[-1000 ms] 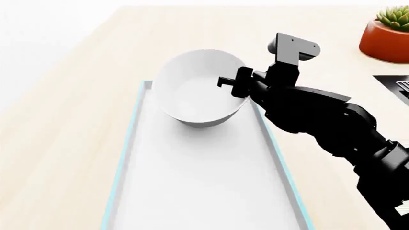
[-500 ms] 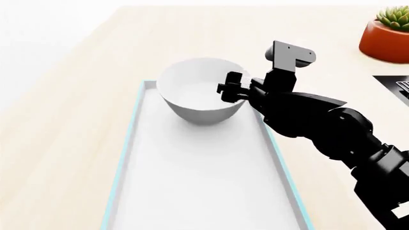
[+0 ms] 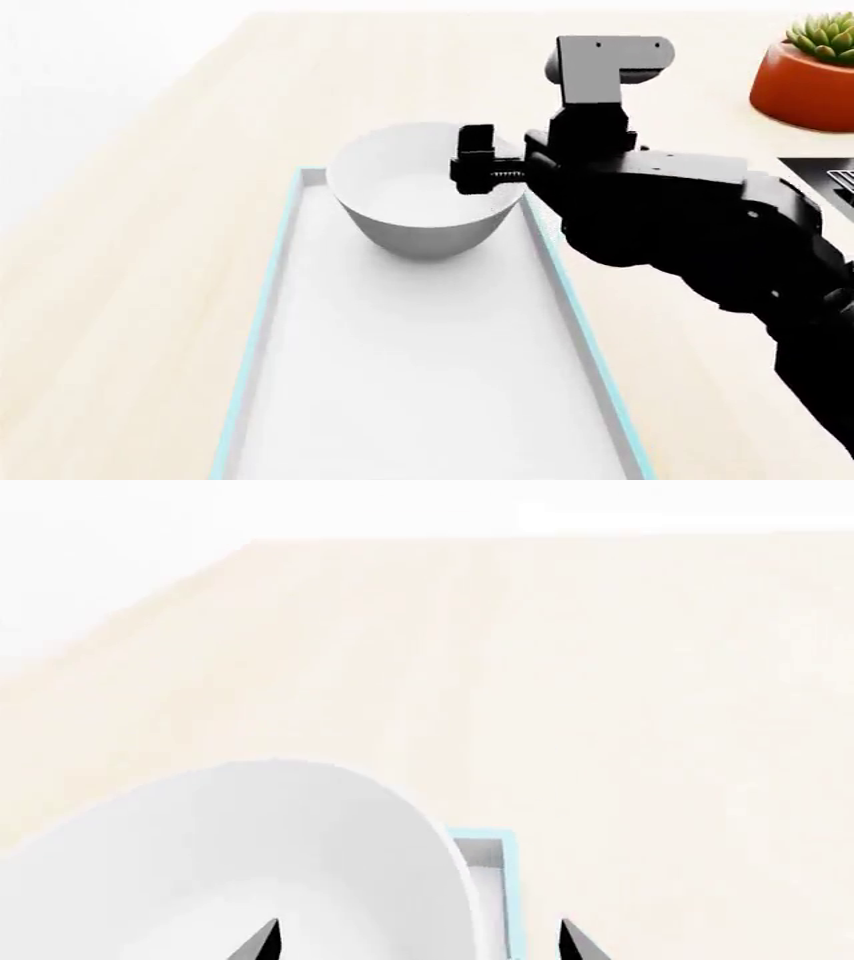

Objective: Place the two vegetables and bowl onto the tray for setting up a vegetable dip station.

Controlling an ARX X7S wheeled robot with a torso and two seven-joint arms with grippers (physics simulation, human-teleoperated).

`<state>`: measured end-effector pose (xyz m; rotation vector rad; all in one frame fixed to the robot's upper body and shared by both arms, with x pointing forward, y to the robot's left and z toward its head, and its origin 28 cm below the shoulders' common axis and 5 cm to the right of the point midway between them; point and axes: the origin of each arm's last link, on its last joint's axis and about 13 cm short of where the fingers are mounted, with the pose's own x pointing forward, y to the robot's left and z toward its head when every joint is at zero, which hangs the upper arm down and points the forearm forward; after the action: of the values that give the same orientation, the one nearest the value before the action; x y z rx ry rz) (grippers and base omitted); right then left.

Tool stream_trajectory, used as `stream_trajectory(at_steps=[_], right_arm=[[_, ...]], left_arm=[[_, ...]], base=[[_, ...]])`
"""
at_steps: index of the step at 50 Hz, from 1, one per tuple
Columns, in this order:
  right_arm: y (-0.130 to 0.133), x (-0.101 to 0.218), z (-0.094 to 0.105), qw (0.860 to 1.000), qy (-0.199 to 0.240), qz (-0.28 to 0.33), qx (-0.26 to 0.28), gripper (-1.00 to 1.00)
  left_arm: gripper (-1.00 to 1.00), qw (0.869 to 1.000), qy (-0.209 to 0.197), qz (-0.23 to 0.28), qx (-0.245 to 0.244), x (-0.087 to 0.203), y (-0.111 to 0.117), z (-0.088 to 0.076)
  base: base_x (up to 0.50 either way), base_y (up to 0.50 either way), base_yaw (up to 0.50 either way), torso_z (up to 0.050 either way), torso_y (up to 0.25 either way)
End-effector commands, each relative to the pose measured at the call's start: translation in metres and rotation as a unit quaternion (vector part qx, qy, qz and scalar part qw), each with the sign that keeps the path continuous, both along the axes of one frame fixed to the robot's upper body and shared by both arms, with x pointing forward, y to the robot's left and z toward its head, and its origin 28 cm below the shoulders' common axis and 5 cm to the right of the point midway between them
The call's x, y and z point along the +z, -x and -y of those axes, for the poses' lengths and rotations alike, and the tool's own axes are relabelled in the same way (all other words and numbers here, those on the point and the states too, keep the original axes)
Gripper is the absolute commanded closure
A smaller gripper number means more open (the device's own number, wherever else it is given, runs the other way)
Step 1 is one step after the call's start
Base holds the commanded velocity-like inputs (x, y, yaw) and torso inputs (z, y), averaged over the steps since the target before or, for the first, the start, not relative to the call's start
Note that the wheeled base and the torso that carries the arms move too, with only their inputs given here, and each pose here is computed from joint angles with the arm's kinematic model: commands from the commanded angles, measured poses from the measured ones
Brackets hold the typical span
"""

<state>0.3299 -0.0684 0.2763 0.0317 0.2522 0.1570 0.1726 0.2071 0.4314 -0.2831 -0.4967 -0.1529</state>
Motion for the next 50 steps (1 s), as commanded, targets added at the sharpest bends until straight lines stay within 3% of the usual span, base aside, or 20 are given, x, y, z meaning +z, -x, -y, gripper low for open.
stream_trajectory(at_steps=[1, 10, 19, 31, 37, 50], right_arm=[[0.016, 0.031, 0.001, 0.992, 0.101, 0.065, -0.039, -1.0], [0.051, 0.064, 0.005, 0.981, 0.132, 0.128, -0.055, -1.0], [0.102, 0.086, 0.019, 0.971, 0.14, 0.177, -0.077, -1.0], [0.133, 0.114, 0.021, 0.96, 0.146, 0.224, -0.085, -1.0], [0.152, 0.129, 0.016, 0.951, 0.154, 0.257, -0.079, -1.0], [0.163, 0.137, 0.01, 0.945, 0.161, 0.278, -0.067, -1.0]], left_arm=[[1.0, 1.0, 0.003, 0.003, -0.003, 0.001, 0.002, 0.0], [1.0, 1.0, -0.01, 0.007, -0.013, -0.002, 0.008, 0.004], [1.0, 0.997, -0.032, -0.012, -0.067, -0.013, 0.022, 0.016], [1.0, 0.993, -0.053, -0.017, -0.104, -0.016, 0.029, 0.029], [1.0, 0.987, -0.066, -0.052, -0.138, -0.033, 0.025, 0.04], [1.0, 0.968, -0.094, -0.135, -0.19, -0.07, 0.023, 0.059]], base=[[0.0, 0.0, 0.0, 0.0, 0.0], [0.0, 0.0, 0.0, 0.0, 0.0], [0.0, 0.0, 0.0, 0.0, 0.0], [0.0, 0.0, 0.0, 0.0, 0.0], [0.0, 0.0, 0.0, 0.0, 0.0], [0.0, 0.0, 0.0, 0.0, 0.0]])
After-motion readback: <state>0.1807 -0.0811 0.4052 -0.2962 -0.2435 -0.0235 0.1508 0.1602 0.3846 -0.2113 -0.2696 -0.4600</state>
